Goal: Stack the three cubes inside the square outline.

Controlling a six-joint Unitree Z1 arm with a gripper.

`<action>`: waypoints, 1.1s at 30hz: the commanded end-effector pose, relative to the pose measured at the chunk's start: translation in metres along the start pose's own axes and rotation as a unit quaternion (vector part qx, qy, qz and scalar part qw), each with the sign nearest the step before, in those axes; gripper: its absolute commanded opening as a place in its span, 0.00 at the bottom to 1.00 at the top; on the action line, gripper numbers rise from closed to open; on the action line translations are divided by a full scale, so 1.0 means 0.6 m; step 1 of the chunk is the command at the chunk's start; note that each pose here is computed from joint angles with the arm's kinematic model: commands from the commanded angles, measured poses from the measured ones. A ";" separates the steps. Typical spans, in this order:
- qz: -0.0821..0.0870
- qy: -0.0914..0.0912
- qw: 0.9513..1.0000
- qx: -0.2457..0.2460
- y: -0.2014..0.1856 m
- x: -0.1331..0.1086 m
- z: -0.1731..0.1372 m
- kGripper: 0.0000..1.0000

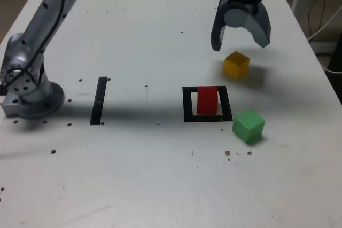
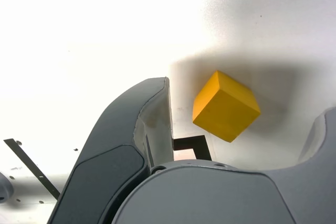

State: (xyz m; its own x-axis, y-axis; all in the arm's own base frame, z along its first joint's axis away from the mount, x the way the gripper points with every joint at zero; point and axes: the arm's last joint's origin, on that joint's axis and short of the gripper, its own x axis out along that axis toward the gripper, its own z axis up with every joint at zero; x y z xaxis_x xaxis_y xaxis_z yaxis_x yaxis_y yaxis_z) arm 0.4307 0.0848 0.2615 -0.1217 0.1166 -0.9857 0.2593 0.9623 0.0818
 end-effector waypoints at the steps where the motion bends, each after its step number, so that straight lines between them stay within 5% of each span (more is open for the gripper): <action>1: 0.001 0.001 1.000 0.006 0.003 0.001 0.000 0.96; 8: 0.000 -0.002 0.997 0.072 0.003 -0.001 -0.002 0.95; 17: -0.001 -0.013 0.983 0.182 0.000 -0.003 -0.004 0.95; 33: 0.000 -0.008 0.980 0.198 -0.007 0.022 0.010 0.95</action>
State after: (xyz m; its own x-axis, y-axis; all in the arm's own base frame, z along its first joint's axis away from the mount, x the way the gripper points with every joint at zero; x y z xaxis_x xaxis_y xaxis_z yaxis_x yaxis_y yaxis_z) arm 0.4318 0.0816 0.2514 -0.1024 0.1090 -0.9888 0.6113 0.7910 0.0239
